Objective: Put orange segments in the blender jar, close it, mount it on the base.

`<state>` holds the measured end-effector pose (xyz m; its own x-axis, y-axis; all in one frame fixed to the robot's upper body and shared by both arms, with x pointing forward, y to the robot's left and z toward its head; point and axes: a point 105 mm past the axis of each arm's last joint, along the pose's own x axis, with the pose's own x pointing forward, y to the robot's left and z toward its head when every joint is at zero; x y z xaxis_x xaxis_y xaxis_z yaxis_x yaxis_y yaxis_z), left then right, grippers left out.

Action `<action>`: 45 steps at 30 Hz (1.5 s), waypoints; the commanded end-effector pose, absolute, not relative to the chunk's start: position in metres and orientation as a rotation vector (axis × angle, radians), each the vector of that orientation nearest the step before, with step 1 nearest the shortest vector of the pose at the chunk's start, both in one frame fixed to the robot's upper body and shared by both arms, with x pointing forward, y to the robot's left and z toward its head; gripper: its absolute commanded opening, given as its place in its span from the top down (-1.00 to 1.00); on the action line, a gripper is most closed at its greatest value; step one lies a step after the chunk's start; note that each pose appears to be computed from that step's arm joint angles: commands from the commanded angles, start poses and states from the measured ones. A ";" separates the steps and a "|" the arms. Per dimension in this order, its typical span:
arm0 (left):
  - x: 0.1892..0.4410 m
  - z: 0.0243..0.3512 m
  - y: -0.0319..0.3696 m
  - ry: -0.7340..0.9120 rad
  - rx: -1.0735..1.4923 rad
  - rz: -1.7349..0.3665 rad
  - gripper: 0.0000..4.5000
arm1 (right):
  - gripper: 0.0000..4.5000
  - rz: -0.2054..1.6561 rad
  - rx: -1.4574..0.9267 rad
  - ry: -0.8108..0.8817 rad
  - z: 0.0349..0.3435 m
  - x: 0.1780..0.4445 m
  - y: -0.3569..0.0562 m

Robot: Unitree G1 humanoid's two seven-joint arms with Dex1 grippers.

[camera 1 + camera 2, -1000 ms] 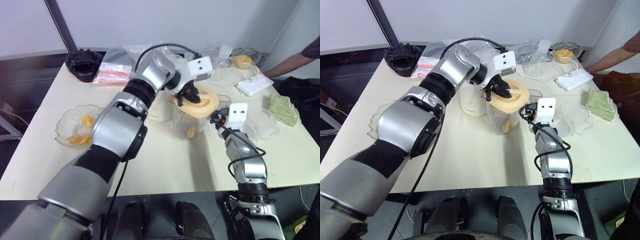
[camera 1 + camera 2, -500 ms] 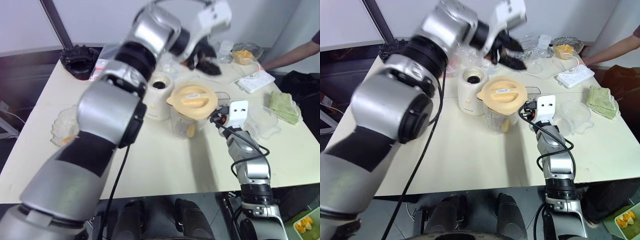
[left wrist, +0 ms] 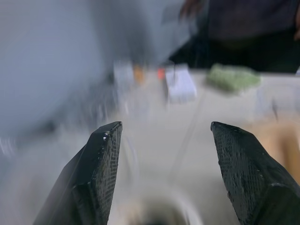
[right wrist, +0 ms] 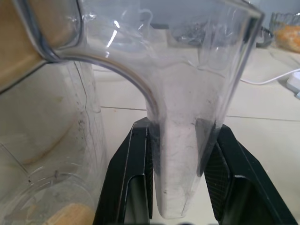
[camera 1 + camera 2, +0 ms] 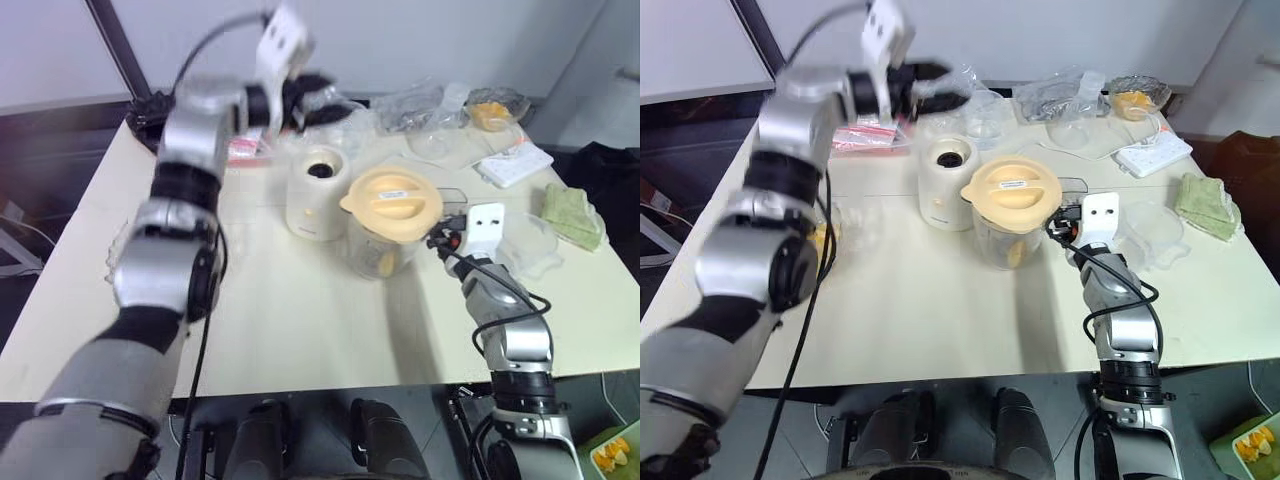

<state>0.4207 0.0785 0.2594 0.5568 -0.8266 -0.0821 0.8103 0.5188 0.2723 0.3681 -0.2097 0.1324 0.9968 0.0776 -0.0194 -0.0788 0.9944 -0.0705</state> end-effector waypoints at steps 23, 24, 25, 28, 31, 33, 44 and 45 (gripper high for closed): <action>0.317 0.236 0.169 -0.122 0.255 -0.621 -0.39 | 0.60 0.232 0.115 -0.254 0.376 0.466 -0.138; 0.315 0.236 0.174 -0.116 0.265 -0.605 -0.39 | 0.60 0.254 0.113 -0.242 0.373 0.468 -0.129; 0.314 0.235 0.179 -0.113 0.268 -0.588 -0.39 | 0.60 0.267 0.106 -0.234 0.371 0.470 -0.121; 0.315 0.235 0.187 -0.115 0.267 -0.546 -0.39 | 0.60 0.315 0.101 -0.212 0.365 0.473 -0.100; 0.315 0.235 0.187 -0.124 0.261 -0.533 -0.39 | 0.60 0.343 0.090 -0.196 0.358 0.475 -0.088; 0.312 0.237 0.185 -0.127 0.258 -0.534 -0.39 | 0.60 0.351 0.070 -0.180 0.351 0.477 -0.084; 0.309 0.248 0.193 -0.131 0.254 -0.537 -0.39 | 0.60 0.365 -0.043 -0.115 0.325 0.481 -0.089; 0.309 0.248 0.193 -0.130 0.252 -0.539 -0.39 | 0.60 0.374 -0.056 -0.105 0.321 0.482 -0.089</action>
